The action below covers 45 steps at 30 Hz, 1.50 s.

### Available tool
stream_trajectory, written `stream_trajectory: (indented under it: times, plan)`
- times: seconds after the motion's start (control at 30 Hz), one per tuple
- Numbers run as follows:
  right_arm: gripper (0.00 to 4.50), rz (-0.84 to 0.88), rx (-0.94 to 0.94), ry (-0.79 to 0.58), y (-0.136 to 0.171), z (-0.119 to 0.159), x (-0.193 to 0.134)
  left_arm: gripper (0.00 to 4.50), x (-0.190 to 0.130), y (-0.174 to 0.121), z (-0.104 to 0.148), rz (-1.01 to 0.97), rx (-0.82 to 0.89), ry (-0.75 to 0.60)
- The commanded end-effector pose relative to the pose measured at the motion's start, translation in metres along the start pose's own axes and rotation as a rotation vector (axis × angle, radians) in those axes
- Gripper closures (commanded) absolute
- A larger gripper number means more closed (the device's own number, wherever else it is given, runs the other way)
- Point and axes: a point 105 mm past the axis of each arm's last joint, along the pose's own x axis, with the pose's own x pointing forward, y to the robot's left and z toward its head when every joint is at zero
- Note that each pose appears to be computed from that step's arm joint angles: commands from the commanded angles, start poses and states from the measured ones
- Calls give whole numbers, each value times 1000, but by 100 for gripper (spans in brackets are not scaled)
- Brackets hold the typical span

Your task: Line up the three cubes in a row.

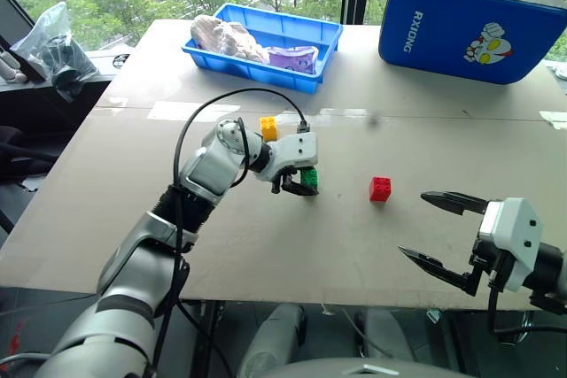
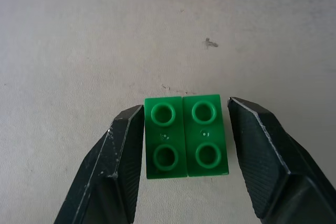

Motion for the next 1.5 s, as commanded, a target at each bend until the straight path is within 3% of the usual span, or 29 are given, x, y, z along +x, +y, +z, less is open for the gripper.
stream_trajectory:
  times: [0.03, 0.13, 0.23, 0.27, 0.7, 0.77, 0.83, 0.9, 1.13, 1.33, 1.5]
  plan:
    - [0, -1, -29, -21, 1, 7, 0, 193, -2, 1, 7, -1, 41, -18]
    - [0, -2, -31, -20, 1, 7, 0, 193, -1, 0, 7, -10, 46, -20]
    - [0, -3, -32, -19, 1, 7, 0, 316, -2, -1, 5, -24, 60, -11]
    - [0, -4, -32, -18, 1, 7, 0, 325, -2, -2, 5, -32, 63, -13]
    - [0, -11, -31, -13, 2, 6, -2, 323, 0, -1, 5, -55, 82, -21]
    - [0, -11, -31, -13, 2, 7, -2, 215, 0, -1, 6, -59, 78, -25]
    - [0, -12, -31, -13, 2, 7, -2, 201, -1, 3, 9, -37, 87, -33]
    - [0, -12, -31, -12, 2, 7, -2, 115, -4, 4, 10, -26, 89, -38]
    - [0, -13, -24, -15, 3, 6, -1, 115, -41, 9, 18, 32, -14, -128]
    - [0, -17, -20, -25, 3, 6, -1, 115, -90, 55, 19, 279, -225, -243]
    - [0, -20, -14, -39, 4, 8, 0, 115, -116, 84, -5, 450, -302, -145]
